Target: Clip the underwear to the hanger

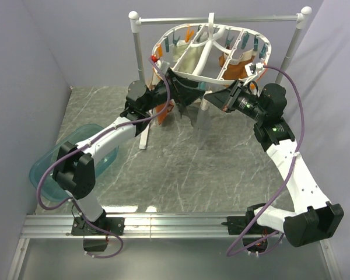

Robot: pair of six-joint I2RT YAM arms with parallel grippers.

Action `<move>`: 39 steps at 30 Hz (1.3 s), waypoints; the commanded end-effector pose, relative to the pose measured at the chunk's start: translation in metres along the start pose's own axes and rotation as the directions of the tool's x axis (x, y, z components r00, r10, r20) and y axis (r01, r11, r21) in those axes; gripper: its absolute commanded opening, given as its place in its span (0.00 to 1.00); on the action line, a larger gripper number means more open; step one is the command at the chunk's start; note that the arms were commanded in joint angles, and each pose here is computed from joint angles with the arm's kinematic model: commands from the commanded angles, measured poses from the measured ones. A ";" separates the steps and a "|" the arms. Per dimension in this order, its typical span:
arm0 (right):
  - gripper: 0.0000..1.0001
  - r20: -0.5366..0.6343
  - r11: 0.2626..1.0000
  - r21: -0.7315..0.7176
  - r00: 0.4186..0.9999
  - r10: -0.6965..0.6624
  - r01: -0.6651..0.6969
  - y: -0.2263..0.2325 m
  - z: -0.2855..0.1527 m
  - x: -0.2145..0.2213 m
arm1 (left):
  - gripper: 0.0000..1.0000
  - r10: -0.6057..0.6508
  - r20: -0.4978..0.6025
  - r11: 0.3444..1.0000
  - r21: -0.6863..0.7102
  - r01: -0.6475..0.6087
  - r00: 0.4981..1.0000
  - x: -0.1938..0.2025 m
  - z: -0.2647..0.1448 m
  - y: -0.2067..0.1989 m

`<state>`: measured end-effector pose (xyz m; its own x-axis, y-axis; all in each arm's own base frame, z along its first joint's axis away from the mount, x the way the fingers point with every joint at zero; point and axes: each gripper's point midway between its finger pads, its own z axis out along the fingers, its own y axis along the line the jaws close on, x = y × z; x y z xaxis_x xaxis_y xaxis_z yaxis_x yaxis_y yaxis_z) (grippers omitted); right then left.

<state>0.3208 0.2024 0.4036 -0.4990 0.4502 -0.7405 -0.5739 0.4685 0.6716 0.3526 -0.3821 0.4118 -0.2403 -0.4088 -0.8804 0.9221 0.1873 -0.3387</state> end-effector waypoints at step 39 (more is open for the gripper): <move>0.39 0.004 0.884 0.384 0.957 -0.291 0.267 -0.080 -0.049 0.007 | 0.86 -0.014 -0.135 0.961 -0.277 -0.024 0.991 -0.010 -0.085 -0.014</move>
<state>0.3341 0.1477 0.3336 -0.3810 0.3152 -0.8692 -0.4131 0.7830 0.4650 0.3105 -0.3223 0.3759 -0.2827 -0.2573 -0.9240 0.8473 0.3846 -0.3663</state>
